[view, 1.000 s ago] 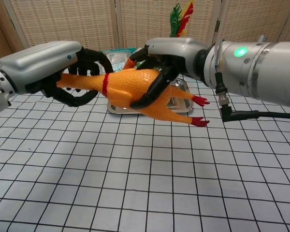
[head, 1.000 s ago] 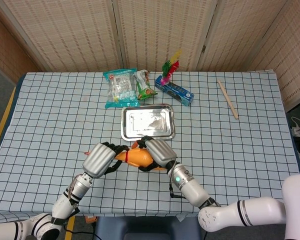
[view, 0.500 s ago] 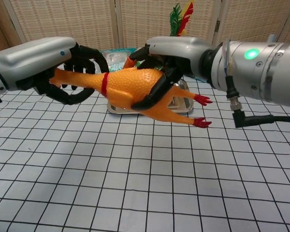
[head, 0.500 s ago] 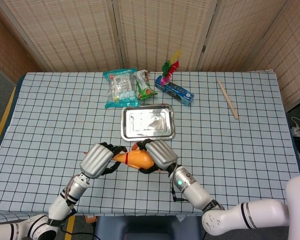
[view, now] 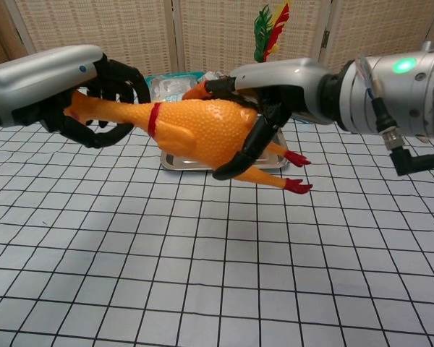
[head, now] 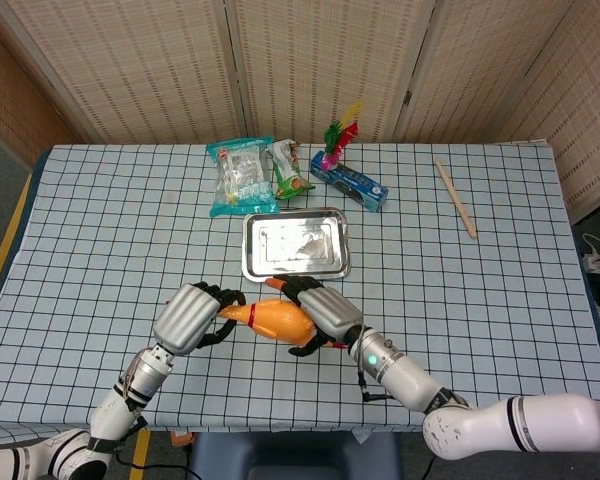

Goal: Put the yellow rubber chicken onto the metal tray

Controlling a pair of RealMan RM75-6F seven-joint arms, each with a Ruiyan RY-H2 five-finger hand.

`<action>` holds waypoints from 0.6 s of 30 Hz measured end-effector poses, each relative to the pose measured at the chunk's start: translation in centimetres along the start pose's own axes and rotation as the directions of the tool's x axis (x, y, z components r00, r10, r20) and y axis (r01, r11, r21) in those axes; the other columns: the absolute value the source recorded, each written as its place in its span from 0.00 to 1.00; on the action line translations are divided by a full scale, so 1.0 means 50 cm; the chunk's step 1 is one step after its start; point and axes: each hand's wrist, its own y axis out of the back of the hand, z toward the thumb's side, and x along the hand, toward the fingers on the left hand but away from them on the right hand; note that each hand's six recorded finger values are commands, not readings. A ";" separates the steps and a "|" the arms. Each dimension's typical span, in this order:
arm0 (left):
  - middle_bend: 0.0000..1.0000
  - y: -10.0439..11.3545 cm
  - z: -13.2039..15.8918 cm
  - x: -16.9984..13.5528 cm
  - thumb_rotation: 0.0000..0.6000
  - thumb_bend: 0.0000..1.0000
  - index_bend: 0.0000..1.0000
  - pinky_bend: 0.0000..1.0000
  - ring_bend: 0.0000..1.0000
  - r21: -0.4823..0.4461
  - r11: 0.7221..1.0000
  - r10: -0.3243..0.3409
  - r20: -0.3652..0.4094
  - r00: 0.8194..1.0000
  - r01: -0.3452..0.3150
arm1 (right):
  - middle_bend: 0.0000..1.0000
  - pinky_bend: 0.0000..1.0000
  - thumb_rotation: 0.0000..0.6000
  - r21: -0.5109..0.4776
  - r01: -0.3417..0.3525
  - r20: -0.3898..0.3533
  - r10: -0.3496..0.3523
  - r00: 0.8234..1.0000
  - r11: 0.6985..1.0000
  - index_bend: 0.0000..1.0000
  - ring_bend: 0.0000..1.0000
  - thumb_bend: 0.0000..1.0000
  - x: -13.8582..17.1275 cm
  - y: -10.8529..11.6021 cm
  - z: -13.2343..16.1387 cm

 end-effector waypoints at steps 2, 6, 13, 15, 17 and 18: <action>0.77 -0.001 0.001 0.000 1.00 0.76 0.80 0.61 0.58 0.001 1.000 -0.001 0.002 1.000 0.001 | 0.01 0.07 1.00 -0.013 0.000 -0.002 0.000 1.000 1.000 0.00 0.01 0.12 -0.004 -0.003 0.001; 0.77 -0.002 0.002 0.001 1.00 0.76 0.80 0.61 0.58 0.002 1.000 -0.003 0.001 1.000 0.003 | 0.50 0.73 1.00 -0.032 0.027 -0.001 -0.027 1.000 0.999 0.58 0.50 0.19 -0.009 0.001 0.005; 0.77 -0.002 0.000 0.000 1.00 0.76 0.80 0.61 0.58 0.003 1.000 -0.003 -0.002 1.000 0.003 | 0.84 1.00 1.00 -0.070 0.128 -0.005 -0.128 0.992 0.989 1.00 0.88 0.39 -0.015 0.011 0.016; 0.77 -0.001 -0.001 0.000 1.00 0.76 0.80 0.61 0.58 0.002 1.000 -0.002 -0.004 1.000 0.002 | 0.84 1.00 1.00 -0.058 0.145 -0.013 -0.146 0.989 0.988 1.00 0.89 0.42 -0.014 0.012 0.019; 0.77 -0.001 -0.002 0.000 1.00 0.76 0.80 0.61 0.58 0.001 1.000 -0.002 -0.005 1.000 0.002 | 0.84 1.00 1.00 -0.034 0.141 -0.015 -0.141 0.990 0.989 1.00 0.90 0.45 -0.012 0.008 0.018; 0.77 -0.001 -0.002 0.001 1.00 0.76 0.80 0.61 0.58 0.001 1.000 -0.003 -0.004 1.000 0.003 | 0.84 1.00 1.00 -0.021 0.136 -0.015 -0.136 0.991 0.991 1.00 0.90 0.45 -0.010 0.006 0.017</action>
